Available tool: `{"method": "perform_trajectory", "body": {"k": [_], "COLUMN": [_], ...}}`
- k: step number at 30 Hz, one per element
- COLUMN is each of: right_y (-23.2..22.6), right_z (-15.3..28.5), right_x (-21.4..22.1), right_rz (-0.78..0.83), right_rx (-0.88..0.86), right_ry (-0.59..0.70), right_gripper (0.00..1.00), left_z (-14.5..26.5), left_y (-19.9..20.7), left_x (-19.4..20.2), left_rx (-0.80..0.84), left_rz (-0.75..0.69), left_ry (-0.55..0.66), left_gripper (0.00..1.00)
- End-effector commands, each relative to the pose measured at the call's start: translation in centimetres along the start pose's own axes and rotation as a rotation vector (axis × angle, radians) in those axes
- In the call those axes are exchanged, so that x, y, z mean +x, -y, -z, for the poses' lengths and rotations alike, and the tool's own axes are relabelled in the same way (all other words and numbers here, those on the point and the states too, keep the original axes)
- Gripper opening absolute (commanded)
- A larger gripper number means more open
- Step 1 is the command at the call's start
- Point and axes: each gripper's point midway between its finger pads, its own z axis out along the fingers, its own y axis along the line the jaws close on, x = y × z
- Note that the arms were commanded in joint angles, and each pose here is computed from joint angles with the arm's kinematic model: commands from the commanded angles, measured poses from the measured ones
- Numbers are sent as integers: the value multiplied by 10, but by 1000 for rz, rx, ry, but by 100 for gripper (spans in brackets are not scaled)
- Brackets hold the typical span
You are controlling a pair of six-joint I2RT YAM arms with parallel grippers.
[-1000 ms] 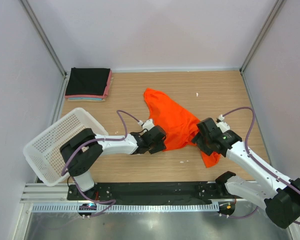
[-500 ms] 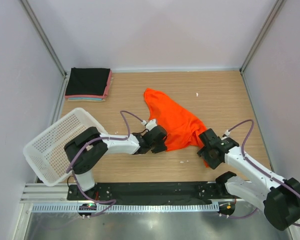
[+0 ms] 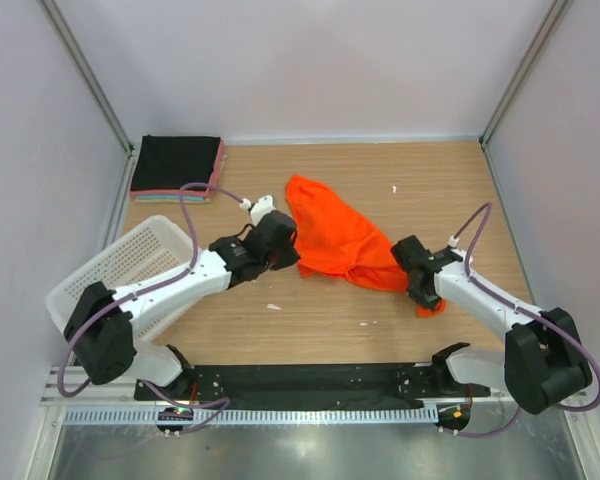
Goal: Fold and stack the t-shirts
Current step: Flatten the tshirt out
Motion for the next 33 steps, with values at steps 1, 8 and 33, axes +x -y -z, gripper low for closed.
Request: {"method": "perform_trajectory", "body": {"k": [1,8,33], "right_y": [-8,4,-5], "right_z": [33,122,78], "right_x": [-80,-200,-137], "right_rz": [-30,-179,-18], "right_rx": [37,27,-168], "right_ry": [248,518,91], "right_gripper": [1,1,65], "left_z": [37,101,104], "left_y": [1,-9,-78], "left_x": [-61,-157,-75], "left_rx": [-49,-85,-30], "left_rz": [-70,-51,13], "left_ry": [137,281,24], "left_gripper": [0,0,0]}}
